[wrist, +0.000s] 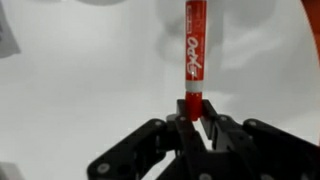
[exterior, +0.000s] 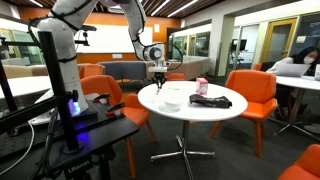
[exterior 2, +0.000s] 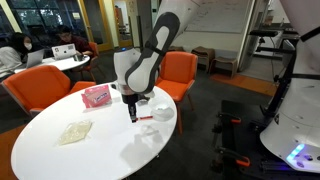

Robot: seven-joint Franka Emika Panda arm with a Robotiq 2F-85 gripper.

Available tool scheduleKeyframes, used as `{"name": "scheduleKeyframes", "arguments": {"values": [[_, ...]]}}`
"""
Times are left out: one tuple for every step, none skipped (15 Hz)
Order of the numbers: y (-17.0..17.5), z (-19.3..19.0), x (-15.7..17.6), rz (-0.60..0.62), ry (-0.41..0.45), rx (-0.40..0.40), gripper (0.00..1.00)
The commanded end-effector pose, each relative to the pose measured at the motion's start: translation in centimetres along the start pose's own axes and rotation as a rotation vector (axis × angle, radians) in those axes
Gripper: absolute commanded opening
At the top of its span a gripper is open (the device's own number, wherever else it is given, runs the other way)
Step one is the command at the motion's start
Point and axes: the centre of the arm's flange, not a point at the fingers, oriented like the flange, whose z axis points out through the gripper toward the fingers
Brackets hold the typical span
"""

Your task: Place the marker in the bowl

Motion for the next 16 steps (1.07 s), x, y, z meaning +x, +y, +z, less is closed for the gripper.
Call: {"name": "scheduleKeyframes", "arguments": {"values": [[2.9, -4.2, -1.6, -0.004, 0.041, 0.019, 0.05], [3.9, -5.1, -2.2, -0.008, 0.063, 0.028, 0.05], [4.9, -5.7, -3.0, -0.007, 0.082, 0.041, 0.05], [6.1, -6.3, -3.9, -0.016, 0.104, 0.058, 0.05], [7.1, -6.5, -5.0, -0.017, 0.124, 0.067, 0.05], [7.9, -6.8, -5.9, -0.025, 0.144, 0.075, 0.05], [8.8, -6.9, -6.8, -0.029, 0.159, 0.083, 0.05], [9.5, -7.0, -7.6, -0.028, 0.167, 0.082, 0.05], [10.1, -7.0, -8.4, -0.027, 0.169, 0.082, 0.05], [10.7, -6.8, -9.2, -0.026, 0.166, 0.083, 0.05], [11.2, -6.5, -9.8, -0.022, 0.164, 0.090, 0.05], [11.5, -5.9, -10.3, -0.010, 0.162, 0.085, 0.05], [11.6, -5.4, -10.7, -0.002, 0.152, 0.088, 0.05], [11.7, -4.9, -11.0, 0.006, 0.143, 0.089, 0.05], [11.6, -4.3, -11.4, 0.013, 0.132, 0.087, 0.05], [11.6, -3.7, -11.7, 0.017, 0.122, 0.086, 0.05]]}}
